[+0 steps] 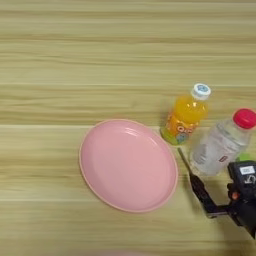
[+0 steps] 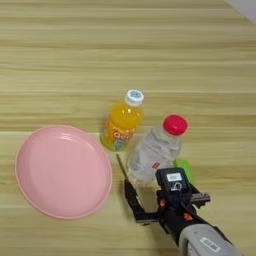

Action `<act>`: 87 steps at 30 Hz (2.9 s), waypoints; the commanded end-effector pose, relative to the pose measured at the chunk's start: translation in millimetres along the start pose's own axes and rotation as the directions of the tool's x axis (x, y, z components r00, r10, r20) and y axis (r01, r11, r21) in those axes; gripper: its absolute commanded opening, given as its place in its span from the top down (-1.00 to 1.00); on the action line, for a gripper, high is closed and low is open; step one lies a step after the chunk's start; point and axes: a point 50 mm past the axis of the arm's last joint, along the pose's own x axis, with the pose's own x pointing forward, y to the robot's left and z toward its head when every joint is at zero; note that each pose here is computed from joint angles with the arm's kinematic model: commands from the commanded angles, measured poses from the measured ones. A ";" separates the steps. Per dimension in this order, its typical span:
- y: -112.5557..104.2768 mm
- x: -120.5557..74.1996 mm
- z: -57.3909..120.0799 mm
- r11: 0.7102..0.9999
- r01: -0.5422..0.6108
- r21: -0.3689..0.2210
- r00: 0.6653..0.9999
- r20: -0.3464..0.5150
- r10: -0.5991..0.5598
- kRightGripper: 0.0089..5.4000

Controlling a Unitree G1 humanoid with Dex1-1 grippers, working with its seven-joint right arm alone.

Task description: Move the objects on the table

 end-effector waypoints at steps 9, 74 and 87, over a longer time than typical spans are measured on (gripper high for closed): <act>-4.8 3.8 29.3 0.998 0.051 -0.032 0.983 0.179 -0.044 -0.99; -11.2 28.9 37.4 0.993 0.099 0.062 0.946 0.302 -0.114 -0.50; -12.6 24.0 44.8 0.991 0.110 0.079 0.928 0.350 -0.131 -0.21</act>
